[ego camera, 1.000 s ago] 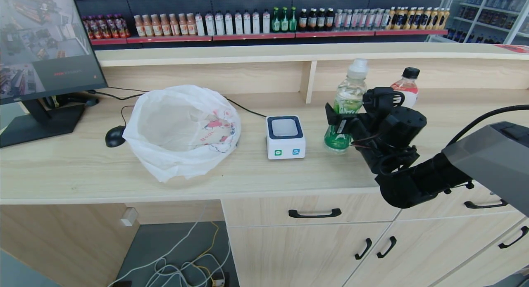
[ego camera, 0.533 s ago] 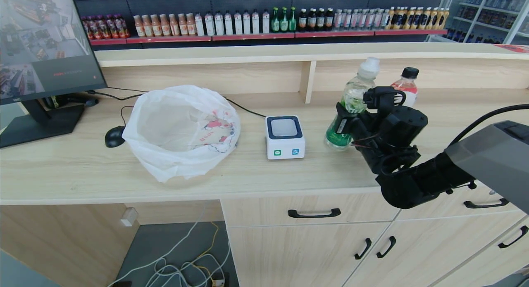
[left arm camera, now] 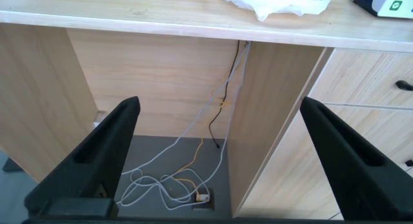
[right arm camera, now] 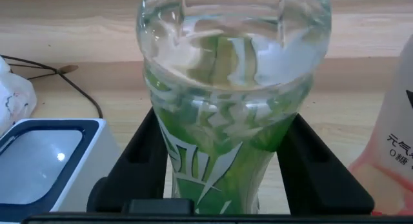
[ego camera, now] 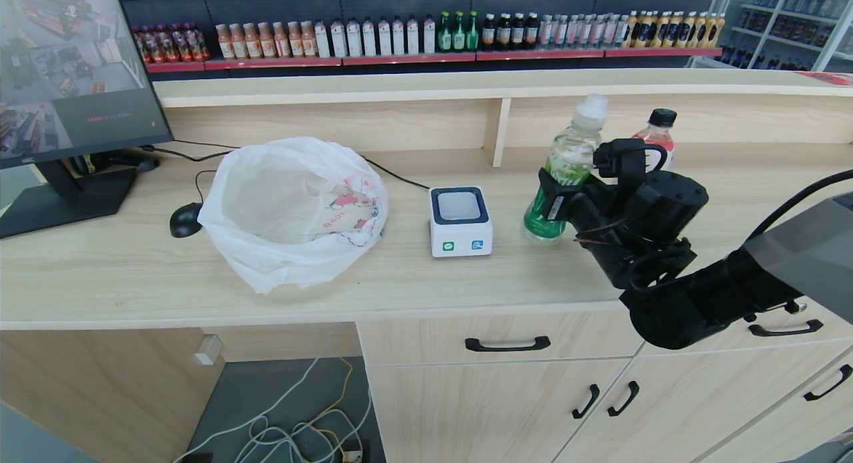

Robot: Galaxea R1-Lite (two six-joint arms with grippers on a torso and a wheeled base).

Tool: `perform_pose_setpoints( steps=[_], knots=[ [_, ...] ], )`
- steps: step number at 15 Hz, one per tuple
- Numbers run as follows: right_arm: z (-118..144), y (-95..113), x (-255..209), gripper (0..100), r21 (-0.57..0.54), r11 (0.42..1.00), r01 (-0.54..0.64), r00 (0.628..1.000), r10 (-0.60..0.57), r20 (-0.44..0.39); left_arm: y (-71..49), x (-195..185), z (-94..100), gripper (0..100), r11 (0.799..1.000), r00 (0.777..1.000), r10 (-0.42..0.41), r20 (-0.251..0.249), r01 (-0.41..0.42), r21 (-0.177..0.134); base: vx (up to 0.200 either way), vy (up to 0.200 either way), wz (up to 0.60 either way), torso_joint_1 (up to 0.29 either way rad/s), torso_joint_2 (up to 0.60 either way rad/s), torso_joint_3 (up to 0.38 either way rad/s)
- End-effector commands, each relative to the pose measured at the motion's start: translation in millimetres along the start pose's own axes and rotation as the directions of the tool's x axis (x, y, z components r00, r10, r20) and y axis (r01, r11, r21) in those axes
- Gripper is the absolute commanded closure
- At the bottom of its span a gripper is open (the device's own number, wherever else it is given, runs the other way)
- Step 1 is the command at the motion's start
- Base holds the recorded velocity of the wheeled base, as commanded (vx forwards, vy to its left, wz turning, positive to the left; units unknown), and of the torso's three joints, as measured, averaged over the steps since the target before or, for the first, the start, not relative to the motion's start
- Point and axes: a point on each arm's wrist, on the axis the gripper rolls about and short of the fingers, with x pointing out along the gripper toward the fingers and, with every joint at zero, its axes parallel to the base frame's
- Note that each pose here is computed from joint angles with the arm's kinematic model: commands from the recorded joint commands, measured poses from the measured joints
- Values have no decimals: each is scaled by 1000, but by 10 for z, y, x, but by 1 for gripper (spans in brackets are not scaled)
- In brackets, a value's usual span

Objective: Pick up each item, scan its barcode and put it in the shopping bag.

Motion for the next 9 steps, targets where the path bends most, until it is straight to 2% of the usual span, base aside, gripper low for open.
perform_pose_setpoints(
  steps=[1,5,9],
  knots=[
    [115,20,-76,100,5,1000,-18,1000,18,13,0,0,2,0,1000,1000,1,2,-1,0,0,0,0,0,0,0],
    [258,93,-185,100,5,998,-64,998,64,25,0,0,0,0,1000,1000,1,0,-1,0,0,0,0,0,0,0],
    [277,87,-173,100,-50,998,-35,987,43,157,0,0,0,0,1000,1000,1,0,-1,0,0,0,0,0,0,0]
  ],
)
